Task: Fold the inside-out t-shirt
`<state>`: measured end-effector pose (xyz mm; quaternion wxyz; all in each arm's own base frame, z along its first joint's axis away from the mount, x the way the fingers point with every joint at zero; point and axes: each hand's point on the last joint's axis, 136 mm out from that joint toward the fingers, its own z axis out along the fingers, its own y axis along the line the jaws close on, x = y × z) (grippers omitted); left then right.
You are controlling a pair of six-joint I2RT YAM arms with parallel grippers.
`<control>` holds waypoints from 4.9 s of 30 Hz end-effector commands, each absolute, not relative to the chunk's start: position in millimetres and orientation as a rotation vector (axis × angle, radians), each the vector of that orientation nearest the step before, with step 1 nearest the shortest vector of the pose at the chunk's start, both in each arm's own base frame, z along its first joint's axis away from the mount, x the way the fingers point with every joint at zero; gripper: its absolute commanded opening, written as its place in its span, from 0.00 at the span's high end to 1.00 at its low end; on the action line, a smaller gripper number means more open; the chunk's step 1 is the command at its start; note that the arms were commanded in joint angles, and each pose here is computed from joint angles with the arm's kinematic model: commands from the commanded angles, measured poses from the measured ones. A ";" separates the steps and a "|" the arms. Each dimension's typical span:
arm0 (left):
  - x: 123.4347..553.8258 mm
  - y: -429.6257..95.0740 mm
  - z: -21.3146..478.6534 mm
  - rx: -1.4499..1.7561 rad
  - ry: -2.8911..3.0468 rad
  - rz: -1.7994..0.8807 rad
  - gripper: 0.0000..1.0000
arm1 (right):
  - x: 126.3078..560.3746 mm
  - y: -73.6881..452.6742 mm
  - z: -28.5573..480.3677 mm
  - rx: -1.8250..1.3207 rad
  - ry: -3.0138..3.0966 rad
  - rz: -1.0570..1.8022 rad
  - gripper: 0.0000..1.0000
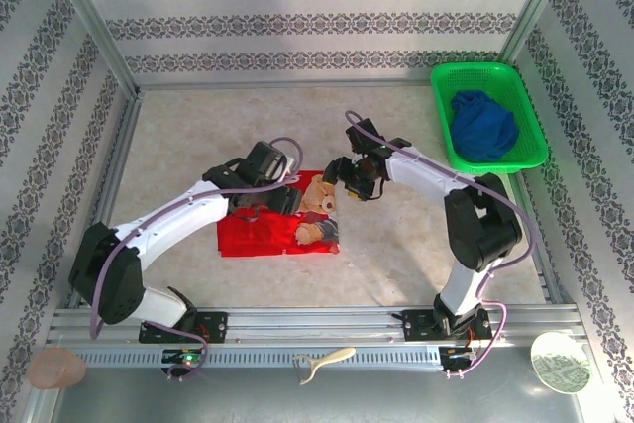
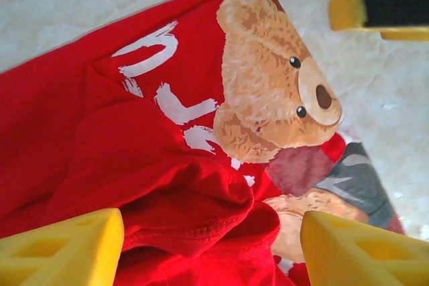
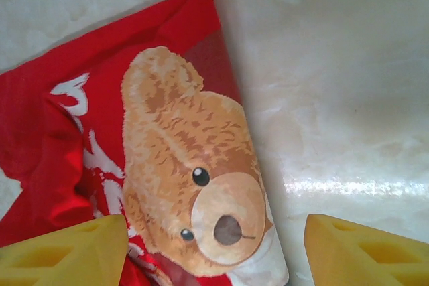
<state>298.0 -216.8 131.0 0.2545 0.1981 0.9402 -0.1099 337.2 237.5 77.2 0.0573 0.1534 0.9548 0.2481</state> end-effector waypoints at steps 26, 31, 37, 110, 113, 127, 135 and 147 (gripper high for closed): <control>384.9 -145.4 118.8 0.112 2.489 -0.355 0.93 | 305.4 233.3 -6.3 0.625 3.092 0.343 0.57; 398.4 -86.8 97.7 -0.245 2.501 -0.409 0.48 | 305.4 235.0 -7.2 0.610 3.100 0.333 0.57; 401.6 -51.5 118.9 -0.426 2.406 -0.490 0.27 | 305.2 235.6 -0.2 0.589 3.096 0.339 0.55; 336.4 -107.2 196.5 -0.472 2.344 -0.993 0.00 | 342.9 272.2 106.4 0.023 2.940 0.798 0.38; 311.3 -150.7 181.0 -0.407 2.420 -1.031 0.00 | 364.3 270.5 90.4 0.057 2.965 0.783 0.38; 242.8 -150.8 64.8 -0.600 2.759 -0.728 0.00 | 376.7 242.8 9.4 0.359 3.128 0.489 0.77; 293.6 -123.8 43.0 -0.660 2.742 -0.583 0.00 | 345.4 199.1 -2.2 0.502 3.115 0.324 1.00; 448.5 -194.5 50.0 -0.229 2.768 -0.742 0.00 | 202.8 149.9 -13.7 0.789 3.093 0.251 1.00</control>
